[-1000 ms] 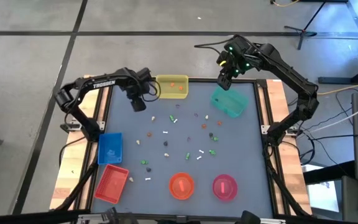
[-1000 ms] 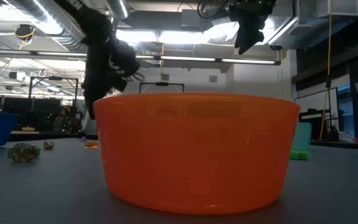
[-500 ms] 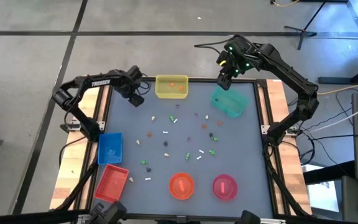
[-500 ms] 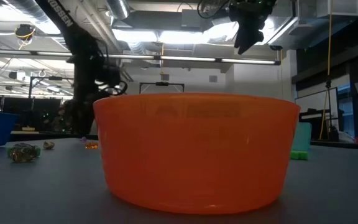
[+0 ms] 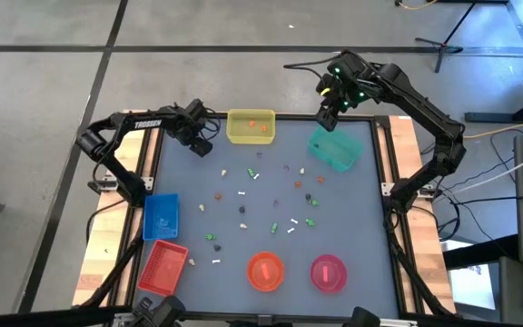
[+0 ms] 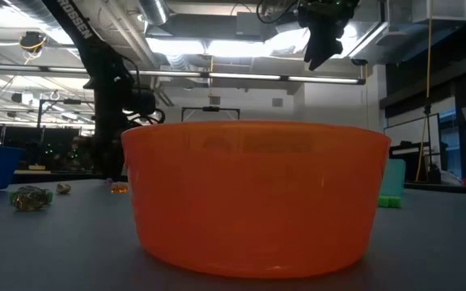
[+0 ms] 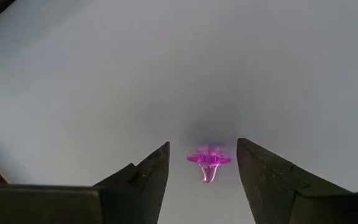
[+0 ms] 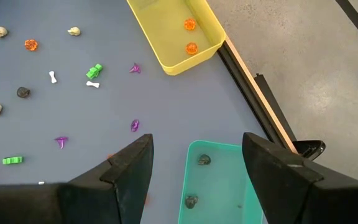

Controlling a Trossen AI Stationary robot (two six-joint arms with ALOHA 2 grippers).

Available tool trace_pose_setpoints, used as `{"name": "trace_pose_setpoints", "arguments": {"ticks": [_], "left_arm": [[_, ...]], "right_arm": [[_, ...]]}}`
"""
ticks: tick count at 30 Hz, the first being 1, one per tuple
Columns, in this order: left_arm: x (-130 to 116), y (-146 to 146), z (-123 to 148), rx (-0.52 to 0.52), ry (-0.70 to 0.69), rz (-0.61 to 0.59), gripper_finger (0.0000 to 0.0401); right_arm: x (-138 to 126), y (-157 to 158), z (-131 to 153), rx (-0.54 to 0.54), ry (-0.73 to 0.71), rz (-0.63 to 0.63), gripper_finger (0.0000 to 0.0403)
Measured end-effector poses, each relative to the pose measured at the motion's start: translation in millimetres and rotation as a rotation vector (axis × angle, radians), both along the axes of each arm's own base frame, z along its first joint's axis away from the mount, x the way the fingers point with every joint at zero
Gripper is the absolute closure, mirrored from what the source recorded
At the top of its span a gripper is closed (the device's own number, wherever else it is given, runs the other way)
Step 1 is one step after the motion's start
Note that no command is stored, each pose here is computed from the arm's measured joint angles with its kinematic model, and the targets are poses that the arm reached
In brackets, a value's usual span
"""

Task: Sort Halloween decoration
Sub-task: Put the purple witch hat toy into the blue bin

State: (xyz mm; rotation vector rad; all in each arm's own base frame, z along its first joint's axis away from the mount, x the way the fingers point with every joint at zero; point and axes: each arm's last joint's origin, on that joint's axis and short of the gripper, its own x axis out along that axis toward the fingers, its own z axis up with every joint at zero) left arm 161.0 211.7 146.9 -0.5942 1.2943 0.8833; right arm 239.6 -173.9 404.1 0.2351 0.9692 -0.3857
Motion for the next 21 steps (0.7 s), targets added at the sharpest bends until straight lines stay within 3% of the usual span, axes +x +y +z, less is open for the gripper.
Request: {"name": "trace_pose_setpoints", "arguments": {"ticks": [21], "left_arm": [[0.9, 1.7, -9.4, -0.032, 0.018, 0.026, 0.0229]], "right_arm": [[0.0, 0.0, 0.0, 0.0, 0.001, 0.0, 0.0157]]}}
